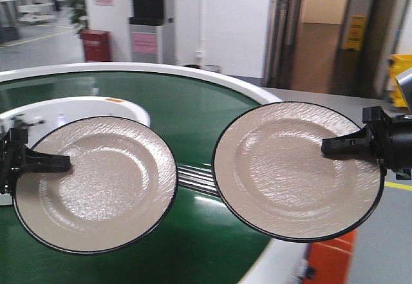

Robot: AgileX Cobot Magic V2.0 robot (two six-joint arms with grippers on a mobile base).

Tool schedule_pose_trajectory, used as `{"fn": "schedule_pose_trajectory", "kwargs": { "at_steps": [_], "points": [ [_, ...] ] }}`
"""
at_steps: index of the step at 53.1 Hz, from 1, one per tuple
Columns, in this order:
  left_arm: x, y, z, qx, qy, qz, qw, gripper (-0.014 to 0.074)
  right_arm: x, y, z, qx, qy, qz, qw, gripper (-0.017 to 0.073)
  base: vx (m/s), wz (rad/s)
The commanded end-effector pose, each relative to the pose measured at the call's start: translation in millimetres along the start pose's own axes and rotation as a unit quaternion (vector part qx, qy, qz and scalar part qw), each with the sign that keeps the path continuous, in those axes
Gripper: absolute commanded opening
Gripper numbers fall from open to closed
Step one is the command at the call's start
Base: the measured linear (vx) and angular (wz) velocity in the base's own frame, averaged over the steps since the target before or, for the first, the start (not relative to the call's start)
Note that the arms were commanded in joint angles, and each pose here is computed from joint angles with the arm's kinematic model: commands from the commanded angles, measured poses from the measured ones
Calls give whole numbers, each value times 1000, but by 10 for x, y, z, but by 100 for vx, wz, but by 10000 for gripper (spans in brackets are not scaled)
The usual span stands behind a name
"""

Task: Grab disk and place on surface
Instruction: 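Hold both plates upright while the base drives to the steel table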

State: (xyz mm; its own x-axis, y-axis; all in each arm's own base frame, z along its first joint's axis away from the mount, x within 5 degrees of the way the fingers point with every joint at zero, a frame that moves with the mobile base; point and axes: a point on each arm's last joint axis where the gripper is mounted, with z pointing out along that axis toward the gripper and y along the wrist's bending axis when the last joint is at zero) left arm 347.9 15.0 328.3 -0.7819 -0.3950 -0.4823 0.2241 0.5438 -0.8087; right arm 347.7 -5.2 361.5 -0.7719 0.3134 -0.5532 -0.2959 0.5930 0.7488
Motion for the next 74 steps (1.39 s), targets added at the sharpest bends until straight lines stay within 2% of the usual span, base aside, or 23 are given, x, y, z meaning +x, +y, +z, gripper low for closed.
{"fn": "schedule_pose_trajectory", "kwargs": {
  "at_steps": [1,43,74],
  "points": [
    [-96,-373,-128,69,-43,3,997,-6,-101,335,-161,-55,-52,-6,997,-9,-16,-63],
    [-96,-373,-128,69,-43,3,997,-6,-101,336,-161,-55,-52,-6,997,-9,-12,-53],
    [-96,-373,-128,69,-43,3,997,-6,-101,336,-161,-55,-52,-6,997,-9,4,-45]
  ]
}}
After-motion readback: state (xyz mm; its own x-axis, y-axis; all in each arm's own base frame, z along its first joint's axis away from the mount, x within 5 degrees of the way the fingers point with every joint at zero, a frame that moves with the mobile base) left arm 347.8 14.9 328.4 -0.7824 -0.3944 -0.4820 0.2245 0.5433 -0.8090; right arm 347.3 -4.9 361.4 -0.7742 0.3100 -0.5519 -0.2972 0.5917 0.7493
